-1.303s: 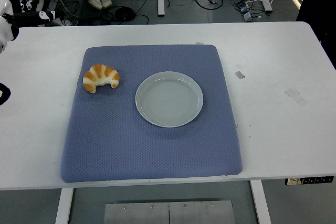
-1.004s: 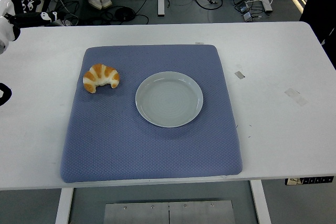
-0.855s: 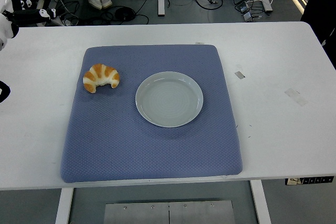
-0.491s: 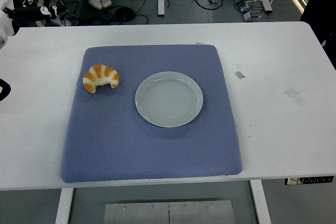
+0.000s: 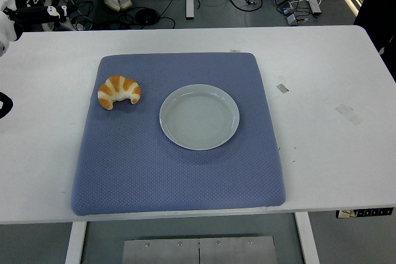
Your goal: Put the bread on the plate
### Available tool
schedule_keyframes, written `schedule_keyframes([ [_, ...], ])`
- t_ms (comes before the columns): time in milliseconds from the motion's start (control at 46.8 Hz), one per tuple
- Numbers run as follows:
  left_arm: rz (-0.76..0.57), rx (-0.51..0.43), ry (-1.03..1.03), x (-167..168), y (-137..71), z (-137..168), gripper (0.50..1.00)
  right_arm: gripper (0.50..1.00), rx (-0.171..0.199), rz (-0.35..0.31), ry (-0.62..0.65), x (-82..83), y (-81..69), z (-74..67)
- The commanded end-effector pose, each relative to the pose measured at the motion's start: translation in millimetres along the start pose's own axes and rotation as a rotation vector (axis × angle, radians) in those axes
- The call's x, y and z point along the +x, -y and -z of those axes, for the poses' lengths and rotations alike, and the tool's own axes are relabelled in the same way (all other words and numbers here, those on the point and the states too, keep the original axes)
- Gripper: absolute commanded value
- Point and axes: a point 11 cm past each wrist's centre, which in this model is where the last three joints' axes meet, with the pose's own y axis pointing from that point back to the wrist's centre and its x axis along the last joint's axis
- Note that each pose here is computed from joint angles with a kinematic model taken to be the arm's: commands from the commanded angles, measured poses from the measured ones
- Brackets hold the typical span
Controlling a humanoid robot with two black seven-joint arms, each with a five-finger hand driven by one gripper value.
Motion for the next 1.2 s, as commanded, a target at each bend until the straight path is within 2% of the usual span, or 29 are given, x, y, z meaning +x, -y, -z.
schedule_keyframes([
  [0, -0.001, -0.001, 0.000, 0, 0, 0, 0.978, 1.000, 0.001, 0.000, -0.001, 0.0, 0.1, 0.4],
  [491, 0.024, -0.006, 0.008, -4, 3, -5, 0.978, 1.000, 0.000, 0.000, 0.000, 0.0, -0.1, -0.4],
  [662, 0.063, 0.058, 0.057, -17, 3, 3, 0.977, 1.000, 0.000, 0.000, 0.000, 0.0, -0.1, -0.4],
  [833, 0.107, 0.139, 0.212, -28, 4, 4, 0.963, 1.000, 0.001, 0.000, 0.000, 0.1, 0.1, 0.5],
  [1068, 0.155, 0.131, 0.386, -40, -2, -10, 0.963, 1.000, 0.001, 0.000, 0.000, 0.1, 0.1, 0.5],
  [1175, 0.168, 0.143, 0.513, -46, -4, -6, 0.963, 1.000, -0.001, 0.000, -0.001, -0.1, -0.1, -0.5],
])
